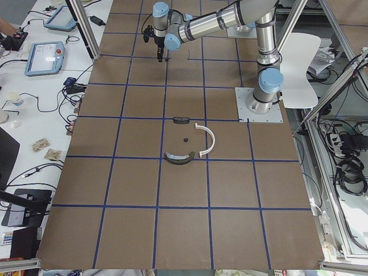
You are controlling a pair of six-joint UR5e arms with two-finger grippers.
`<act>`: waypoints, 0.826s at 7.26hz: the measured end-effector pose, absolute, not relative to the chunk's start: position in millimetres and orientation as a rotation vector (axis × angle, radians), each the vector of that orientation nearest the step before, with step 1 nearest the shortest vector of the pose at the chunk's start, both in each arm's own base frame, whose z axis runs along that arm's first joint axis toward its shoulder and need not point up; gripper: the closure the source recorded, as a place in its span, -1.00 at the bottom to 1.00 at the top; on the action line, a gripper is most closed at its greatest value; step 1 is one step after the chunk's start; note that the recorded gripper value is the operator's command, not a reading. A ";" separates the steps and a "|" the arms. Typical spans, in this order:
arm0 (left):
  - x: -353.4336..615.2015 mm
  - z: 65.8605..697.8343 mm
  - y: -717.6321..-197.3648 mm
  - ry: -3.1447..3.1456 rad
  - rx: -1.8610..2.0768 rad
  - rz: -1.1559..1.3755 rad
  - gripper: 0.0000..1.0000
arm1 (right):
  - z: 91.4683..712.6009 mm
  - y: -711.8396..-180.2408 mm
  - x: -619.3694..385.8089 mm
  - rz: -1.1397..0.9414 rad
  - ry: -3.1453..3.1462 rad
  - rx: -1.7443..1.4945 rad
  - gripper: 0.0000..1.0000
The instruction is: Place bearing gear from tray to pile
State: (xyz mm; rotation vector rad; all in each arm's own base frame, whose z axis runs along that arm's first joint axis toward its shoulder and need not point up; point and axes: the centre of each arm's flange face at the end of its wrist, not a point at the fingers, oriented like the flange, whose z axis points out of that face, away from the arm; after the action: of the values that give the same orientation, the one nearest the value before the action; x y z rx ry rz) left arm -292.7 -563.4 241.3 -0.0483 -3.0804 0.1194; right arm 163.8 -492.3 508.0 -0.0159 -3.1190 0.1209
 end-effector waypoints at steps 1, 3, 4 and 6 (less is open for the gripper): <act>-318.4 221.6 -554.4 -3.095 -0.007 0.115 -0.52 | 507.5 -492.4 163.5 0.121 -3.121 -0.019 -1.00; -343.4 192.5 -545.4 -3.117 0.059 0.099 -0.35 | 506.1 -492.3 163.3 0.118 -3.126 -0.021 -1.00; -349.2 184.0 -545.0 -3.117 0.091 0.100 -0.10 | 506.0 -492.5 163.3 0.120 -3.127 -0.022 -1.00; -358.5 175.1 -542.0 -3.116 0.109 0.098 0.64 | 506.0 -492.7 162.9 0.122 -3.124 -0.019 -1.00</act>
State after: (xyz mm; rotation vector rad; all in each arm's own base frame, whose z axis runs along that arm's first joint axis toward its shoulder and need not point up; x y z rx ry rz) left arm -358.5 -542.0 175.1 0.1090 -3.1161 0.0975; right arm 162.9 -492.7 506.0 -0.0189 -3.1244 0.1223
